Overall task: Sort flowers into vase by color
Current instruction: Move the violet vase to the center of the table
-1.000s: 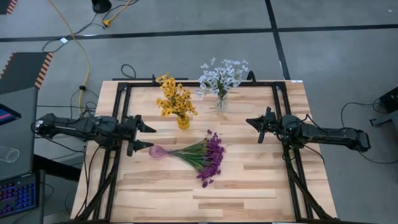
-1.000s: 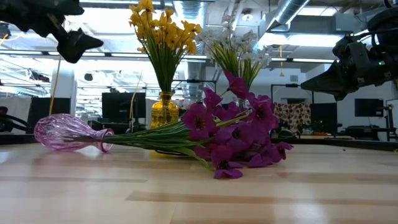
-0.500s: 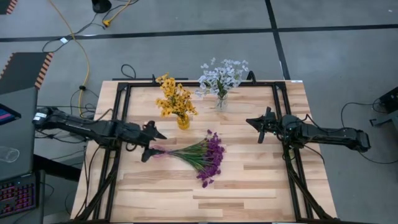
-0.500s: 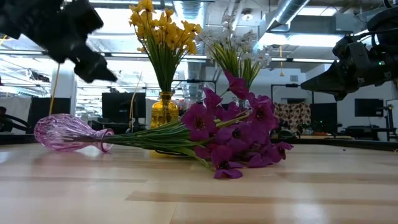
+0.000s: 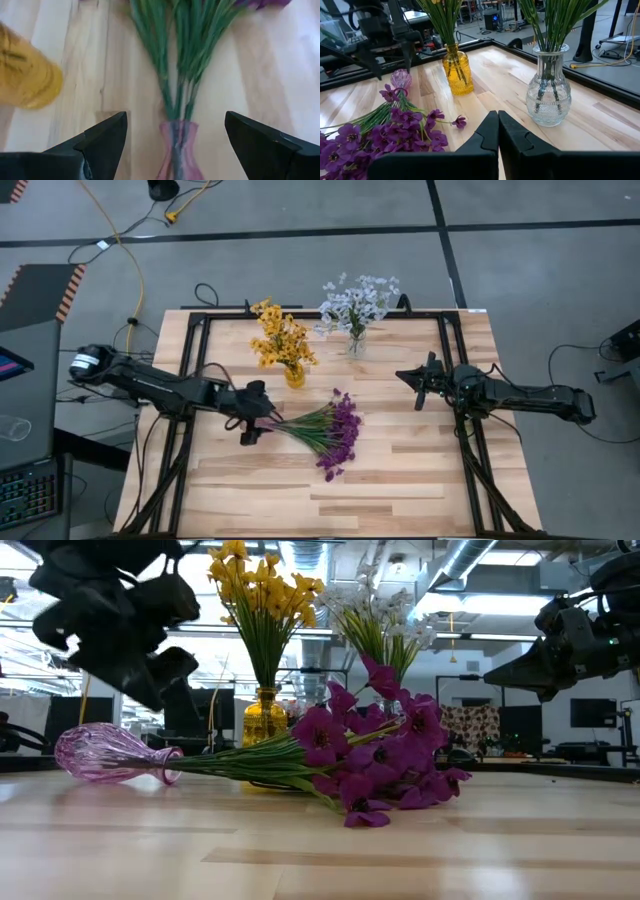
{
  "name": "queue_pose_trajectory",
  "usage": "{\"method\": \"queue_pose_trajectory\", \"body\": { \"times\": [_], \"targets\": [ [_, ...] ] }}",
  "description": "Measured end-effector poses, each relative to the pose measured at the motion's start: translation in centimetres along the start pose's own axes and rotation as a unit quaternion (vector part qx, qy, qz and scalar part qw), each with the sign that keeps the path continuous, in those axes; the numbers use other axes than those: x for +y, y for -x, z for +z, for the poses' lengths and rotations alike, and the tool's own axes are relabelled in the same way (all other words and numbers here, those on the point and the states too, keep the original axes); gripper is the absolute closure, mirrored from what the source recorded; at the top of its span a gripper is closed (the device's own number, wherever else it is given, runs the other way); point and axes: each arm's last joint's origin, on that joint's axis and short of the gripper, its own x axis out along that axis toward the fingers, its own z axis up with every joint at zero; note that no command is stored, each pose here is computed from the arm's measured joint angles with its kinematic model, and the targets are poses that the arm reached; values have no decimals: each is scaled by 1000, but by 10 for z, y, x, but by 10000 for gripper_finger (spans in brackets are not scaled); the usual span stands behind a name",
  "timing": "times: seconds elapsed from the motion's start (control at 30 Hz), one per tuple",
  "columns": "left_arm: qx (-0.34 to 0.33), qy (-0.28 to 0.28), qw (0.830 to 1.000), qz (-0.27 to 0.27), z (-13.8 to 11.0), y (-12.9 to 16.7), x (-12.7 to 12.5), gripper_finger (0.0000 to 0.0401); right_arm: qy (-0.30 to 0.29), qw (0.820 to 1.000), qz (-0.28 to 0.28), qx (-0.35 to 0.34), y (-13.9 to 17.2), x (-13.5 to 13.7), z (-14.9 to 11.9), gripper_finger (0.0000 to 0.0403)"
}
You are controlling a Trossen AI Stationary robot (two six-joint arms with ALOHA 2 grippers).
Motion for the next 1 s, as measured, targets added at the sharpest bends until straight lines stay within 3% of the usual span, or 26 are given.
{"method": "queue_pose_trajectory", "body": {
  "times": [0.6,1.0],
  "targets": [
    [117,-12,993,16,8,-50,-6,79,0,1000,0,0,0,0,0,372],
    [145,0,989,20,5,-53,-6,79,0,1000,0,0,0,0,0,372]
  ]
}}
